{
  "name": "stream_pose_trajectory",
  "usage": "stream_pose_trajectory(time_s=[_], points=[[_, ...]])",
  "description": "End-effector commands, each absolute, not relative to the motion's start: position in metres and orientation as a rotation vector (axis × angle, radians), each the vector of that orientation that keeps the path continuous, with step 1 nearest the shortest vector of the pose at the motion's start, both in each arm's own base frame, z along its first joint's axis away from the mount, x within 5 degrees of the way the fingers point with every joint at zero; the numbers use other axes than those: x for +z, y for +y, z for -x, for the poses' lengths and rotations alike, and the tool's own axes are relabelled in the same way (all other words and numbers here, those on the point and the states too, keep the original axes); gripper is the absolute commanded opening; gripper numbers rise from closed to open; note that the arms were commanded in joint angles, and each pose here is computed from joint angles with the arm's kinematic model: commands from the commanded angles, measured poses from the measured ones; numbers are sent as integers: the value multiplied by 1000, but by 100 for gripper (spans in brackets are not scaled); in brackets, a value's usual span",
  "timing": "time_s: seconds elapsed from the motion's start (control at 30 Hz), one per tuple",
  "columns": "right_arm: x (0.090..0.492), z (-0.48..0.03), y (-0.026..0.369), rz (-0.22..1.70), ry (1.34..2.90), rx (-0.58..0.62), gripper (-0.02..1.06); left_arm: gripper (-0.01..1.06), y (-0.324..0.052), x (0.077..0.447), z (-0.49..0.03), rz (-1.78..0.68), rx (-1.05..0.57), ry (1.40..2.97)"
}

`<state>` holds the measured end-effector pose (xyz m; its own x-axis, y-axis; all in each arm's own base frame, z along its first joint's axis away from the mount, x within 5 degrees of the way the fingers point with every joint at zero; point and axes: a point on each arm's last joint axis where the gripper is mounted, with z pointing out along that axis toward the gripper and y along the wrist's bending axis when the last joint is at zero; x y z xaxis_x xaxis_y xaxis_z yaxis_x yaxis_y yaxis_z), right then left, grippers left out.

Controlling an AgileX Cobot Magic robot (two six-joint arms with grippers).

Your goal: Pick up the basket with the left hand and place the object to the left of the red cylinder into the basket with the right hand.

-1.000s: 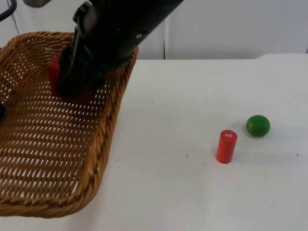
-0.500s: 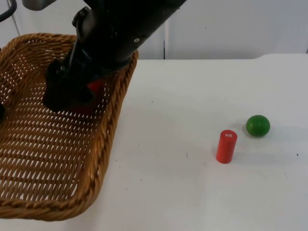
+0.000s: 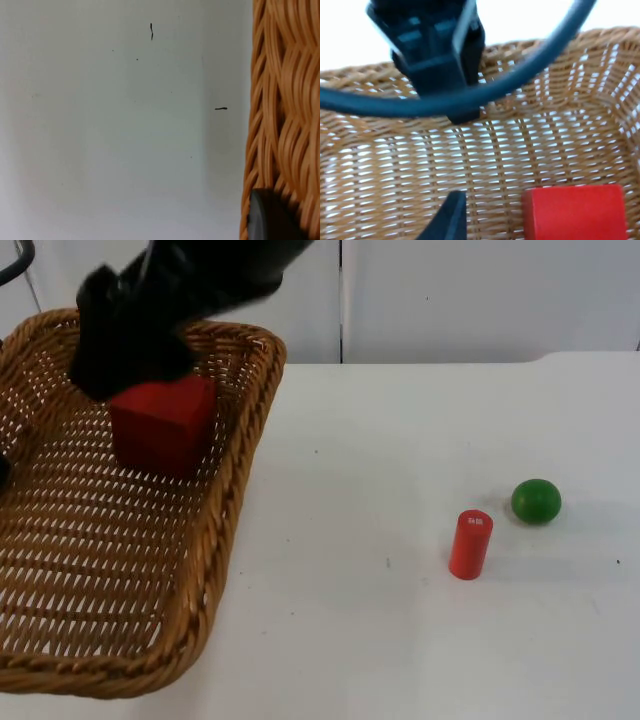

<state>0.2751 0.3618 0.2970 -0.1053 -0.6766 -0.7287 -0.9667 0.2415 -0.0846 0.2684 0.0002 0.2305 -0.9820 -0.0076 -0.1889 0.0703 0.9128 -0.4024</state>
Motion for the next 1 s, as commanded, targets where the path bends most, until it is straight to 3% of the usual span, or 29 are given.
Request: stream_pose_trajectory(time_s=[0.0, 0.23, 0.5, 0.67, 0.83, 0.97], points=[[316, -268, 356, 1513, 1822, 558, 105, 0, -2, 237, -267, -26, -659, 2859], [349, -252, 334, 1564, 1811, 517, 105, 0, -2, 237, -267, -27, -655, 2858], [355, -245, 319, 1624, 1873, 514, 105, 0, -1, 237, -267, -36, -652, 2856], [353, -256, 306, 1584, 1970, 512, 105, 0, -2, 237, -267, -37, -653, 2857], [358, -271, 282, 1493, 2067, 623, 105, 0, -2, 237, -267, -37, -653, 2857], [357, -274, 264, 1434, 2088, 603, 105, 0, -2, 237, -267, -34, -653, 2854]])
